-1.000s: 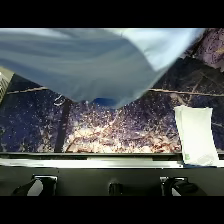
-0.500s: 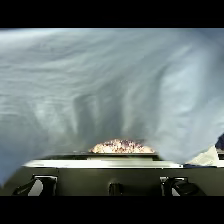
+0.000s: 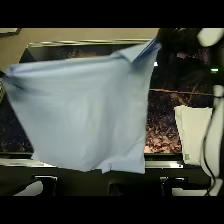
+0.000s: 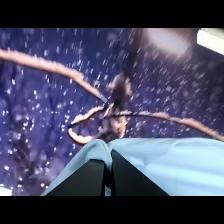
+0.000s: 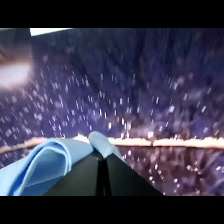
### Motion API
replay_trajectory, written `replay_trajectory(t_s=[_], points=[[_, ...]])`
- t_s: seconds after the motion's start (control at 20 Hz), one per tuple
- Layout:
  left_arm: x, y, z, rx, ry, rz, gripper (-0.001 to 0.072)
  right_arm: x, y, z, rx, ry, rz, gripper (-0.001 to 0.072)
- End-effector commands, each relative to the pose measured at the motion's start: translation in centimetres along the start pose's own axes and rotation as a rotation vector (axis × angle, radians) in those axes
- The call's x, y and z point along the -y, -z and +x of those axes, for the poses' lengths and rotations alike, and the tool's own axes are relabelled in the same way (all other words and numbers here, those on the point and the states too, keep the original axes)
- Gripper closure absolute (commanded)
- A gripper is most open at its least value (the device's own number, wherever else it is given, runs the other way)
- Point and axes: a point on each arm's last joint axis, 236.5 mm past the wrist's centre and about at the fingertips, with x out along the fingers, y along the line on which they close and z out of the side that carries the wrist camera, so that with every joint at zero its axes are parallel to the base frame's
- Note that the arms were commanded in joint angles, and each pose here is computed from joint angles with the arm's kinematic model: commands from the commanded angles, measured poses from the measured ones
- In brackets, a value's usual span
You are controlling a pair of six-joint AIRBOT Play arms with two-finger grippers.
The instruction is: Fold the clothes and pants, and hang the long-sleeved shirts on hangers.
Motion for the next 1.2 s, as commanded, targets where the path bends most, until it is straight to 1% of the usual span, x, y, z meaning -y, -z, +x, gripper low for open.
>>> replay_trajectory(t_s=[0.0, 0.1, 0.2, 0.3, 0.35, 0.4, 0.45, 0.5, 0.55, 0.6, 0.7, 0.8, 0.85, 0.95, 1.05, 1.15], points=[[-2.5, 4.1, 13.7, -0.144, -0.062, 0.027, 0.0694, 1.7, 9.9, 13.2, -0.271, 0.014, 0.113, 0.068], [-2.9, 6.0, 18.7, -0.186, -0.064, 0.025, 0.0693, 2.5, 14.2, 17.2, -0.378, 0.025, 0.151, 0.068], [-2.7, 7.5, 22.2, -0.203, -0.059, 0.029, 0.0692, 2.9, 16.7, 19.5, -0.432, 0.027, 0.174, 0.0673], [-2.3, 8.7, 23.9, -0.222, -0.053, 0.032, 0.0688, 3.2, 17.7, 20.6, -0.446, 0.029, 0.188, 0.0587], [-2.1, 9.2, 24.2, -0.236, -0.045, 0.024, 0.0658, 3.0, 17.9, 20.8, -0.45, 0.02, 0.198, 0.0548], [-1.8, 9.5, 24.2, -0.249, -0.035, 0.011, 0.0511, 2.8, 17.9, 20.7, -0.455, 0.014, 0.204, 0.0468], [-1.8, 9.6, 23.7, -0.262, -0.027, -0.005, 0.0278, 2.6, 17.9, 20.2, -0.469, 0.008, 0.197, 0.0332], [-2.0, 9.4, 23.0, -0.281, -0.028, -0.011, 0.0122, 2.4, 17.7, 19.2, -0.488, -0.003, 0.145, 0.0261], [-2.5, 8.9, 21.8, -0.306, -0.033, -0.02, 0.0076, 2.3, 17.4, 17.6, -0.511, -0.024, 0.072, 0.0257], [-3.2, 8.4, 20.3, -0.326, -0.039, -0.024, 0.0075, 2.7, 16.9, 15.6, -0.532, -0.037, -0.007, 0.0243], [-5.2, 7.2, 16.5, -0.343, -0.051, -0.012, 0.0075, 4.5, 15.6, 10.6, -0.571, -0.033, -0.167, 0.0242], [-7.5, 5.8, 12.5, -0.302, -0.056, -0.097, 0.0076, 6.9, 14.7, 5.9, -0.59, -0.017, -0.236, 0.0243], [-8.8, 6.0, 10.7, -0.293, -0.068, -0.119, 0.0075, 8.0, 14.8, 4.1, -0.585, -0.025, -0.194, 0.0243], [-11.5, 8.2, 7.6, -0.287, -0.1, -0.197, 0.0076, 9.8, 17.9, 0.9, -0.611, -0.085, -0.082, 0.0242], [-13.0, 11.9, 6.1, -0.305, -0.101, -0.295, 0.0077, 9.7, 24.2, -1.6, -0.667, -0.175, 0.064, 0.0241], [-13.8, 15.6, 5.6, -0.339, -0.115, -0.352, 0.0084, 8.3, 31.1, -3.5, -0.711, -0.24, 0.196, 0.0234]])
